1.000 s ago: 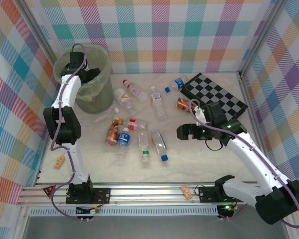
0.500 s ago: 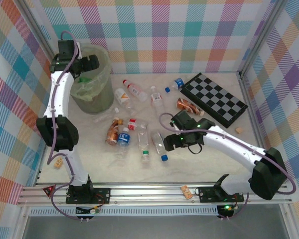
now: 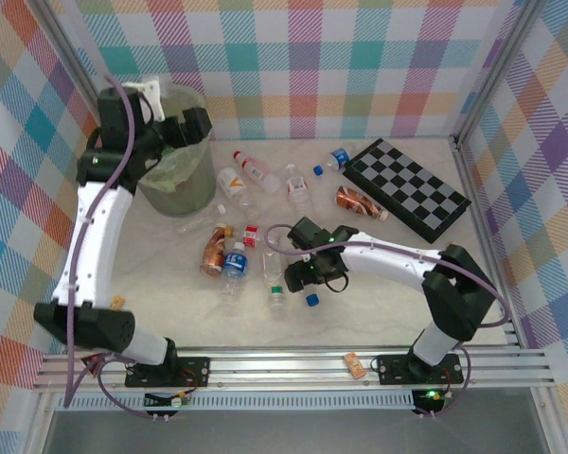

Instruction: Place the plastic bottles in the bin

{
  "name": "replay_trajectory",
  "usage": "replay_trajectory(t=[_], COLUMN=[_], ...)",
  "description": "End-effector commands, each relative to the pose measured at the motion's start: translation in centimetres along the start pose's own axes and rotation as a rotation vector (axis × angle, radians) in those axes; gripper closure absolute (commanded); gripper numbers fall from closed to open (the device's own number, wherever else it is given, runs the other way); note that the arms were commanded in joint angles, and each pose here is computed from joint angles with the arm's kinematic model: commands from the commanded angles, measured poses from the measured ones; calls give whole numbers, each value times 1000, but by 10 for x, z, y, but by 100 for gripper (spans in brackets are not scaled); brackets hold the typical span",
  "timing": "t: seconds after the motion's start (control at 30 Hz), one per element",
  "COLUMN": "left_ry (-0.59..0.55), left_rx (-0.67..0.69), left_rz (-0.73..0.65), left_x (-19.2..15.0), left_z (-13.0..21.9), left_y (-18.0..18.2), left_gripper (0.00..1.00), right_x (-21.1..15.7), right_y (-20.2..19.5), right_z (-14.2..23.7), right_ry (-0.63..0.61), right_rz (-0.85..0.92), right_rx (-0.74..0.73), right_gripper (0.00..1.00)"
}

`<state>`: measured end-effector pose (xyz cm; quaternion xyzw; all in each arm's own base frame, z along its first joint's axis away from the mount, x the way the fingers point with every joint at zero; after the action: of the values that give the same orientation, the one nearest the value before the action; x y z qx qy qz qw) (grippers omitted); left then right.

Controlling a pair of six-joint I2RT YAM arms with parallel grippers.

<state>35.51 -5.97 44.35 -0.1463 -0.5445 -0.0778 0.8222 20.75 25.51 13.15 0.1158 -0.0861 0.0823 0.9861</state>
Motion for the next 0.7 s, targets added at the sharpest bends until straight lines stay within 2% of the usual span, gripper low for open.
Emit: replay_trajectory(t=[0.0,0.17,0.4,0.5,0.67], left_ry=[-62,-11,68,76,98], left_rx=[-56,-21,-11,-26,-126], left_rz=[72,63,117,149,240], left_x=[-7,-44,-93,-104,-118], left_z=[15,32,46,47,27], left_y=[-18,-39,-41,-41,-49], left_gripper=[7,7,6,6,5], right_x=[6,7,8,9,15], right_y=[7,10,6,-1,-20], right_z=[-6,-19,-11,-1,34], right_ry=[-3,30,24,21,10], right_rz=[-5,0,11,-1,-58], right_rx=[11,16,-5,-3,162], right_gripper=[16,22,42,47,49])
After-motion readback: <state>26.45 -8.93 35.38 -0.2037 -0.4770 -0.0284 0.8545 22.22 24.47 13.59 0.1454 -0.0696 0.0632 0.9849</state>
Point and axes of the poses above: each hand's point on the last joint's axis, 136 mm out from that joint toward the fingers, its own z axis back along the fingers, its own y axis along the line the jaws close on, x = y × z, the point moved 7 cm from there along z, back along the fingers, and after that the axes turned 14 degrees about -z, right-handed, at the moved point
